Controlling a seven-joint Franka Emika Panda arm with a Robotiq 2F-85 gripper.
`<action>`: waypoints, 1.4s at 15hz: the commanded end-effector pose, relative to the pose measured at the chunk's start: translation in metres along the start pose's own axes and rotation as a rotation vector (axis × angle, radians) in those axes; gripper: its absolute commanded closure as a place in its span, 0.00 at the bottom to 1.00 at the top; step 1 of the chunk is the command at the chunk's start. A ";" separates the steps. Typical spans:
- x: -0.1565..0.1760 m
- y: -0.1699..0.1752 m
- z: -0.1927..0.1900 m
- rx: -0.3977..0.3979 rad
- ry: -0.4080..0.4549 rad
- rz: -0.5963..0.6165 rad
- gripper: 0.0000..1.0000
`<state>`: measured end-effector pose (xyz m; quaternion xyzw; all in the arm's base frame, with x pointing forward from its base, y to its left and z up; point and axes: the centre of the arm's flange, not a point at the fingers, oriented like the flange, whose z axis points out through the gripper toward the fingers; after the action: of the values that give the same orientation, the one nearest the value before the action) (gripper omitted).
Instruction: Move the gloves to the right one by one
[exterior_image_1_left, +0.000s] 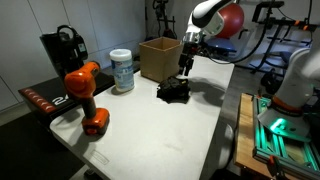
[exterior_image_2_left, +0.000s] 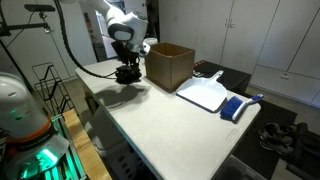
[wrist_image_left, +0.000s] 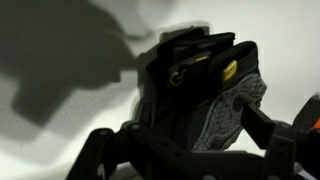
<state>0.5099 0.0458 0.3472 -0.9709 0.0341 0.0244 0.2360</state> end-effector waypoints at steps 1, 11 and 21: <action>0.010 0.000 0.007 -0.005 -0.023 0.013 0.18; 0.011 -0.003 0.015 0.009 -0.050 0.006 0.46; 0.010 -0.002 0.016 0.016 -0.053 0.006 0.84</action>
<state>0.5157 0.0540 0.3352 -0.9701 0.0291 0.0411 0.2373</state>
